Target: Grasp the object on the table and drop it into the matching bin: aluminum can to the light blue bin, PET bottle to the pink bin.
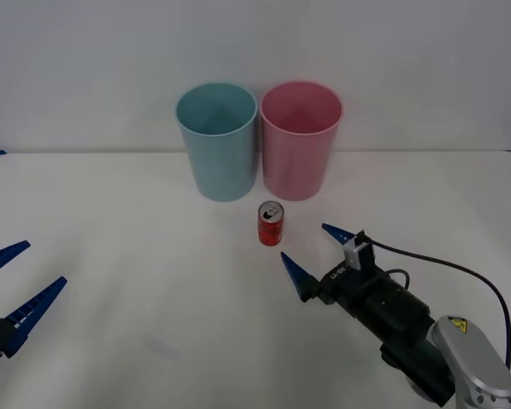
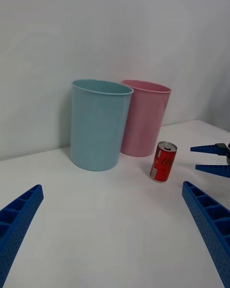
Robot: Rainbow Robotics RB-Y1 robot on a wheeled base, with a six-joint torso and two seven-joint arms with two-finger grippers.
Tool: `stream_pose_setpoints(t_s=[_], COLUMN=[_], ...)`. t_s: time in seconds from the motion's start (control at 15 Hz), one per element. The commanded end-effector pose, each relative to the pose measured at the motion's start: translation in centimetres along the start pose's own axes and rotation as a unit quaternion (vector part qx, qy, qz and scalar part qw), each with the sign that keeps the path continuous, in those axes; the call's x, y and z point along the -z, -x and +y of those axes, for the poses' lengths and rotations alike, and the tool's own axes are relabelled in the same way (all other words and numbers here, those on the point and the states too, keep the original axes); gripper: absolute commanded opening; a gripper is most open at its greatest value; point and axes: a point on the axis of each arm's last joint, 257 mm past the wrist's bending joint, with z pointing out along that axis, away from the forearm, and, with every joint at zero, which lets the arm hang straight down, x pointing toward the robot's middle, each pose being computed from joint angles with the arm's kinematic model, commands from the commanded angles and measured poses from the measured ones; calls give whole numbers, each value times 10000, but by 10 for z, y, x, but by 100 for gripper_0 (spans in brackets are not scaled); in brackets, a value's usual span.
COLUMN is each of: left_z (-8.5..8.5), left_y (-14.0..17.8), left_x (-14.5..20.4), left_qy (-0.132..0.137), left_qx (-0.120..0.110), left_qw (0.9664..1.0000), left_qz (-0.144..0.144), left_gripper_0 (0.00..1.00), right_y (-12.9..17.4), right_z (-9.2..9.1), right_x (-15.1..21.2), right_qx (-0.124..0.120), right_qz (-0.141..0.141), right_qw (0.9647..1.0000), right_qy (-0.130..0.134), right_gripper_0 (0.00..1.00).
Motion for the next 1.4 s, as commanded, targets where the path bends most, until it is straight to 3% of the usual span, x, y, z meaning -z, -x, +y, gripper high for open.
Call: stream_pose_setpoints(t_s=[0.07,0.87,1.4], left_z=[0,0,0], left_y=[0,0,0], left_x=[0,0,0], left_qy=[0,0,0], left_qx=[0,0,0], left_qw=[10000,10000,10000], left_qz=[0,0,0], left_gripper_0=[100,100,100], right_y=[-2,-7,-8], right_z=[5,18,19], right_x=[-14,-83,-93], right_qx=[-41,-155,-108], right_qz=[45,219,285], right_qw=[10000,9996,9995], right_qy=[7,-19,-93], right_gripper_0=[100,100,100])
